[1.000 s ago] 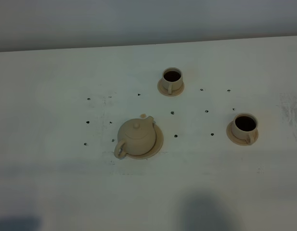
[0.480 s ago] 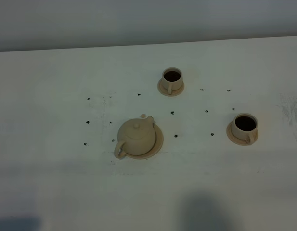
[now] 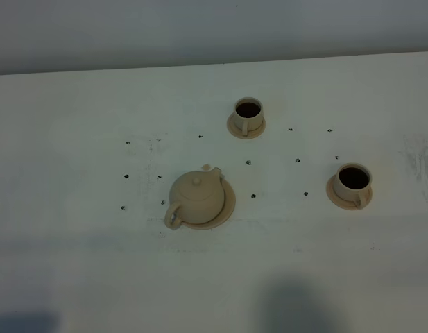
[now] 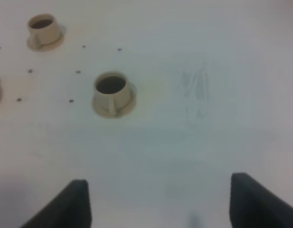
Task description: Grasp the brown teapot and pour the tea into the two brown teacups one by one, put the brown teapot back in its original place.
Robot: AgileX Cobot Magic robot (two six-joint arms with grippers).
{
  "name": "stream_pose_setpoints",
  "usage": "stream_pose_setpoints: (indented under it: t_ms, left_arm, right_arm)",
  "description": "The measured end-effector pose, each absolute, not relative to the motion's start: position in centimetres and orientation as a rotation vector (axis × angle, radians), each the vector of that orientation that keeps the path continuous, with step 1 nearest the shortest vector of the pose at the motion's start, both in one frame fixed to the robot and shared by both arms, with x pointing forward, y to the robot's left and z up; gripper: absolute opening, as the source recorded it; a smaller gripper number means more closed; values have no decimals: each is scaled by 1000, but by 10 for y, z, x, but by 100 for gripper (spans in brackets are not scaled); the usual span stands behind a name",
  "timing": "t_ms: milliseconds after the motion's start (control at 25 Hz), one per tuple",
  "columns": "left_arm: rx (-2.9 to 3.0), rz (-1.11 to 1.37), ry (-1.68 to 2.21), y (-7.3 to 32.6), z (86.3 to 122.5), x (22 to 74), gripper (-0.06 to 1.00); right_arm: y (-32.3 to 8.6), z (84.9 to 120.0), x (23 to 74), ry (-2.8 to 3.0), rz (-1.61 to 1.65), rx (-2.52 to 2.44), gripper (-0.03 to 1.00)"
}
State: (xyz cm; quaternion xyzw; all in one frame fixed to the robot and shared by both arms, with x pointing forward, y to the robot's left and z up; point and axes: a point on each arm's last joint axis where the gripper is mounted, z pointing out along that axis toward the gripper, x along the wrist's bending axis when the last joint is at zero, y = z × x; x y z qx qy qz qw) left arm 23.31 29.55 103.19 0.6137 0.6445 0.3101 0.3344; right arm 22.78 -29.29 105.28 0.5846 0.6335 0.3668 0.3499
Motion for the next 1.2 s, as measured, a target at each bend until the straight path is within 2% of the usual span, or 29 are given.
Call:
stream_pose_setpoints:
  t_ms: [1200]
  left_arm:
    - [1603, 810, 1681, 296, 1032, 233, 39]
  right_arm:
    - [-293, 1053, 228, 1643, 948, 1503, 59]
